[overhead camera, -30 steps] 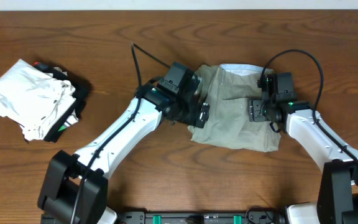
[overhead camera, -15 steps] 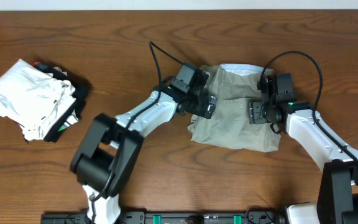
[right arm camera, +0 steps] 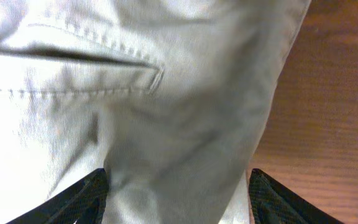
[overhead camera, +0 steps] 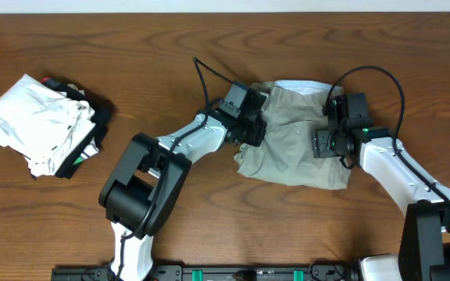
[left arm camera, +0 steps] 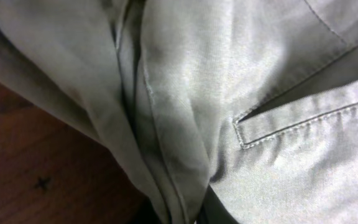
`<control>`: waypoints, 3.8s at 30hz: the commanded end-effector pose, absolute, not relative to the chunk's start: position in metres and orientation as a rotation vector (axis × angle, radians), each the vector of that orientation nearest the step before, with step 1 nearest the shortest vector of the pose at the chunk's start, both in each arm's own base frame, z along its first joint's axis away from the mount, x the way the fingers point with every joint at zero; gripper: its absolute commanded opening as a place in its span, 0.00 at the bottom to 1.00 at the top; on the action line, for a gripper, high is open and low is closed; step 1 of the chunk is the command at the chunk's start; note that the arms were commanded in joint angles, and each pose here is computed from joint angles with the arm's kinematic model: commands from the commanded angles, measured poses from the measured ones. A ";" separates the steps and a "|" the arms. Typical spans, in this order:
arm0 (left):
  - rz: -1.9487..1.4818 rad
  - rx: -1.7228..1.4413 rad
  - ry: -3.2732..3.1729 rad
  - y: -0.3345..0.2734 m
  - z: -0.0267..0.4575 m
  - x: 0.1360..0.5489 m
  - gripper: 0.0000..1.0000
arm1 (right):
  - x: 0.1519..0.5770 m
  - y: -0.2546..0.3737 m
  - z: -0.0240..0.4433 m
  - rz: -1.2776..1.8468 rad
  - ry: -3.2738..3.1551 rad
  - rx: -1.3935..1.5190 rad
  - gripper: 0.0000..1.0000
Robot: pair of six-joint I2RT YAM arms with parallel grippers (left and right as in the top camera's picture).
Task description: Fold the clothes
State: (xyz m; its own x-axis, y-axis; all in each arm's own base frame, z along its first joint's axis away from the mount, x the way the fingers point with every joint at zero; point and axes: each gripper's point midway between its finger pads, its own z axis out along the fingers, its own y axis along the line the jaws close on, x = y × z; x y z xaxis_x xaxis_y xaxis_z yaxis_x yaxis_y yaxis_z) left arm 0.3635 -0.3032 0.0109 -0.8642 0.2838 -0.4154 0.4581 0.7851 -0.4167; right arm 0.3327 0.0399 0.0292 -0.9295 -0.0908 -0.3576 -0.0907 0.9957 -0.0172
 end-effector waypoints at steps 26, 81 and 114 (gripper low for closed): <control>0.331 0.157 2.303 -0.001 0.289 0.444 0.06 | 0.284 0.045 0.123 0.105 2.666 -0.161 0.74; 0.276 -1.727 2.044 0.240 0.252 0.257 0.89 | 0.279 0.044 0.121 0.097 2.687 -0.186 0.77; -0.319 -0.022 2.527 -0.042 0.272 0.384 0.98 | 0.314 0.054 0.145 0.216 2.521 -0.124 0.99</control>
State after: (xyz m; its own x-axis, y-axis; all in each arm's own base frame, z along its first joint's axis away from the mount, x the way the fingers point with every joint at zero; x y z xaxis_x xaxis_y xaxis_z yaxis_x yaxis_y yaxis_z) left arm 0.3859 -0.0254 0.2573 -0.8444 -0.1716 -0.5074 -0.0343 0.9627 -0.2685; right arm 0.3023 0.0576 0.1293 -0.8430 -0.0913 -0.5302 -0.1687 0.9806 0.0994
